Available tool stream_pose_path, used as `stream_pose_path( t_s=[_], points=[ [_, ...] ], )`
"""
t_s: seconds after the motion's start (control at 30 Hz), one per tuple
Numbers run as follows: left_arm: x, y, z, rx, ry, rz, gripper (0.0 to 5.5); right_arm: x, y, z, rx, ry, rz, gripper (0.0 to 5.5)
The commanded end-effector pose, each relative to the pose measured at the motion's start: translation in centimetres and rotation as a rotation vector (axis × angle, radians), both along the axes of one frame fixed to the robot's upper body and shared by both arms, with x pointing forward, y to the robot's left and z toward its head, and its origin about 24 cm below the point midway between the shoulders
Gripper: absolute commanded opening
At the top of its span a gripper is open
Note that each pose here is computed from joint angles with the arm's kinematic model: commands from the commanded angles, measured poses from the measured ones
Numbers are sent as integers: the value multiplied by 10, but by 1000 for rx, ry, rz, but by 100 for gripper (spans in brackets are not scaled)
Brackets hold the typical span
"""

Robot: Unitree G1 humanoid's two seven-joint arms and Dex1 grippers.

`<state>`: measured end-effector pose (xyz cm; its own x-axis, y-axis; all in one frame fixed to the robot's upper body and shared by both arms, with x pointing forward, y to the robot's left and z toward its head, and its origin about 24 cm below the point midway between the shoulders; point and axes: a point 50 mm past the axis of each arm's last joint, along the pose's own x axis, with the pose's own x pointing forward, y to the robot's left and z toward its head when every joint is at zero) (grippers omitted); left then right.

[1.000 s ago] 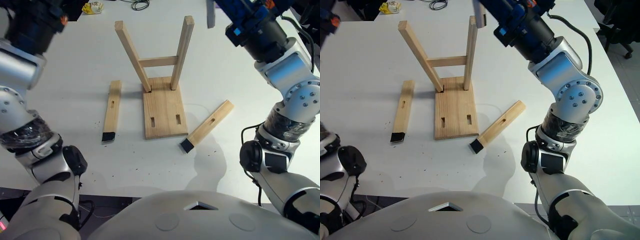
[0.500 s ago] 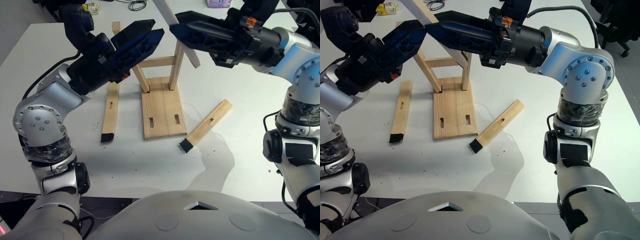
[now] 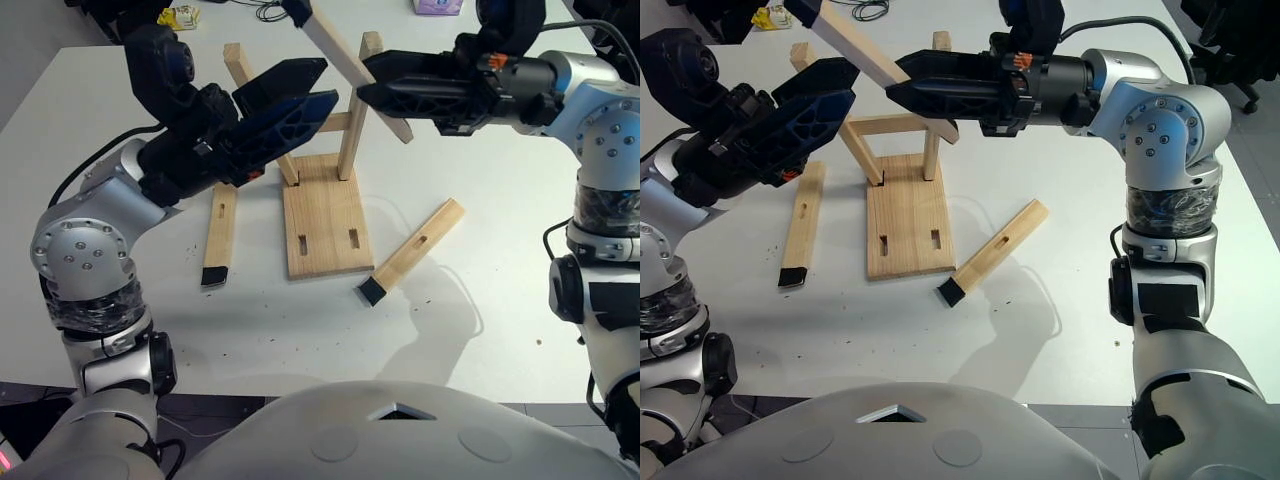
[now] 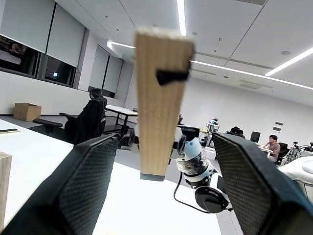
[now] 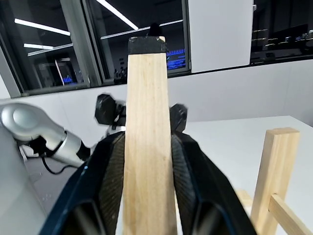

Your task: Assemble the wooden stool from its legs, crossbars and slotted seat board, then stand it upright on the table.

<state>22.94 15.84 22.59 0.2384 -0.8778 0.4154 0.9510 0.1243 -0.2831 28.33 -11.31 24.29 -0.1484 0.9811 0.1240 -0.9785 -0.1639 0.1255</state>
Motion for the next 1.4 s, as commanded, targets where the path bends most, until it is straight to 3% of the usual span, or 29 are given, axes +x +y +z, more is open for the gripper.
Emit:
stream_pose_path(
  t_s=[0.03, 0.37, 0.77, 1.1, 1.13, 1.4],
  points=[
    [3, -1, 5, 0, -8, -8, 351, 2, 2, -7, -28, -19, 5, 131],
    [0, -5, 1, 11, 9, -41, 351, 2, 8, -16, -45, -23, 6, 131],
    [3, -1, 2, 38, 4, -44, 158, -2, 8, -22, -61, -16, 21, 131],
    [2, -1, -4, 70, 9, -59, 154, -1, 8, -26, -82, -22, -6, 131],
    [2, 0, -5, 78, 10, -55, 153, 1, 8, -26, -86, -31, -20, 168],
    [10, 10, -14, 157, -7, 1, 134, 5, -1, -38, -138, -70, -87, 278]
  ],
)
